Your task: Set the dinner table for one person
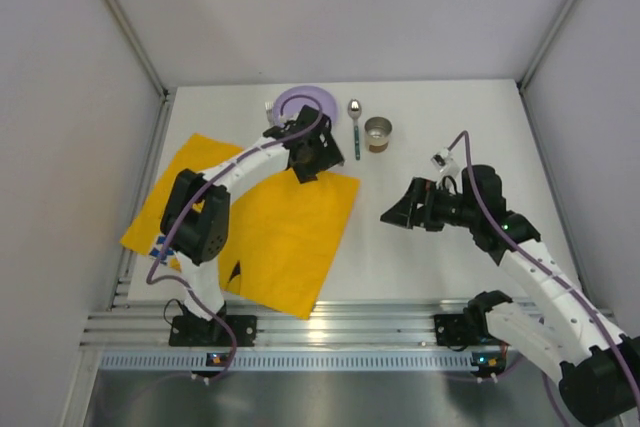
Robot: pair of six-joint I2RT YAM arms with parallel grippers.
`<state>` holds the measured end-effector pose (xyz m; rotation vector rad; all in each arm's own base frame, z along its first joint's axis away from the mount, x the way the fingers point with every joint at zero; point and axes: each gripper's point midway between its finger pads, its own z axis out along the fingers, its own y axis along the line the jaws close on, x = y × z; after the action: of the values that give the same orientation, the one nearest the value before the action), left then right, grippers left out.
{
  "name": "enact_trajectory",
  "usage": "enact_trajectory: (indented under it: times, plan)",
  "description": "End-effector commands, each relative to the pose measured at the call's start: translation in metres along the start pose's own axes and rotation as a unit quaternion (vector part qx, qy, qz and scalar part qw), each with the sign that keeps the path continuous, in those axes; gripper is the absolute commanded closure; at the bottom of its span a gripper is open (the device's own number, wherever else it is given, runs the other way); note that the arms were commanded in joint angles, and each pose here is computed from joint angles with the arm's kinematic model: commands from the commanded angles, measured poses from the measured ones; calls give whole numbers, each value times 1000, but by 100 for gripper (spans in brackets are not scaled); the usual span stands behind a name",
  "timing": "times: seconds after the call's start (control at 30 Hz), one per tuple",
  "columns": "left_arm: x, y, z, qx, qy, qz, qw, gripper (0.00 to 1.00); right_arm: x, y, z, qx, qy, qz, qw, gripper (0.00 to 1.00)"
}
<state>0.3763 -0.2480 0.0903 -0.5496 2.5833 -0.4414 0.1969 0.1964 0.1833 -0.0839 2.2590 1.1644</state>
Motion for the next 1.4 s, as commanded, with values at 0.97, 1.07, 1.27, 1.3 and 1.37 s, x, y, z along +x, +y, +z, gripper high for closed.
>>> enact_trajectory:
  times: [0.97,1.07,1.27,1.3,1.37]
  plan:
    - [-102,156,-187,-104,-221,-26,969,1,49,-94,158,154,190,89,966,39]
    - [-107,157,-190,-110,-229,-22,967,2,60,-107,156,191,209,76,956,63]
    - [-107,164,-181,-123,-225,-15,966,3,44,-136,121,287,218,11,933,100]
    - [-108,165,-179,-125,-224,-14,967,3,33,-145,108,305,212,-9,928,100]
    - [-109,165,-177,-128,-224,-12,966,3,9,-154,76,355,191,-33,915,100]
